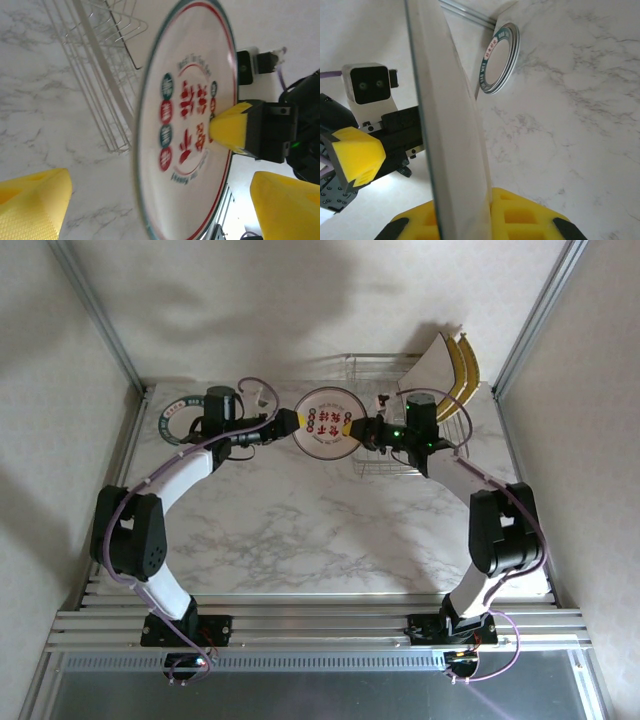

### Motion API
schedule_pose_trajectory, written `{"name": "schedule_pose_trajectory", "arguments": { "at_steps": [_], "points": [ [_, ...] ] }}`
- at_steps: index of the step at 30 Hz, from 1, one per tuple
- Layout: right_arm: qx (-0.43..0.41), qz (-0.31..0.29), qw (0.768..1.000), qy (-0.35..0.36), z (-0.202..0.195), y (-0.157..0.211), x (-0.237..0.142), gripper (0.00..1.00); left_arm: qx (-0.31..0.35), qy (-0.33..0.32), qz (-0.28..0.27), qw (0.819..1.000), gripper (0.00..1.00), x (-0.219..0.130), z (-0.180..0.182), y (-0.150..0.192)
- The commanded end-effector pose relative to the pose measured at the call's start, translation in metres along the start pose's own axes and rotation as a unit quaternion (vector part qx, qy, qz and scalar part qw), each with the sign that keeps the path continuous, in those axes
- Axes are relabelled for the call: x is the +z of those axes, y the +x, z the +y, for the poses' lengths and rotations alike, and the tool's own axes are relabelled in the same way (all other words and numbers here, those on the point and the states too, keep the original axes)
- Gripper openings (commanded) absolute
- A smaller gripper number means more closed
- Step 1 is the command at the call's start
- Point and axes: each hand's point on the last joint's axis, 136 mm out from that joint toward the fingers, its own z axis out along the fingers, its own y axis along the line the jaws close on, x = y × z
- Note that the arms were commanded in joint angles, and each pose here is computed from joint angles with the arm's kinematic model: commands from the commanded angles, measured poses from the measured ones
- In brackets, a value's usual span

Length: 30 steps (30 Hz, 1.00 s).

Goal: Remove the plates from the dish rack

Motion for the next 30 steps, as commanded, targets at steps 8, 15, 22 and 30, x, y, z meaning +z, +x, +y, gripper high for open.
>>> {"name": "schedule_pose_trajectory", "arguments": {
  "at_steps": [8, 15, 22, 30],
  "points": [
    [-0.024, -0.005, 0.999, -0.044, 0.025, -0.016, 0.017, 0.0, -0.014, 0.035, 0.005, 0.999, 0.51, 0.013, 0.002, -0.004],
    [-0.022, -0.006, 0.999, -0.037, 0.02, -0.013, 0.018, 0.0, -0.017, 0.06, 0.002, 0.998, 0.33, 0.015, -0.004, -0.008],
    [-0.026, -0.008, 0.999, -0.04, 0.024, -0.017, 0.019, 0.0, -0.023, 0.067, 0.0, 0.997, 0.06, 0.016, -0.002, -0.006],
    [-0.024, -0.018, 0.999, 0.013, 0.012, -0.021, 0.016, 0.67, -0.036, 0.087, -0.023, 0.995, 0.0, 0.014, -0.005, -0.014]
  ]
}}
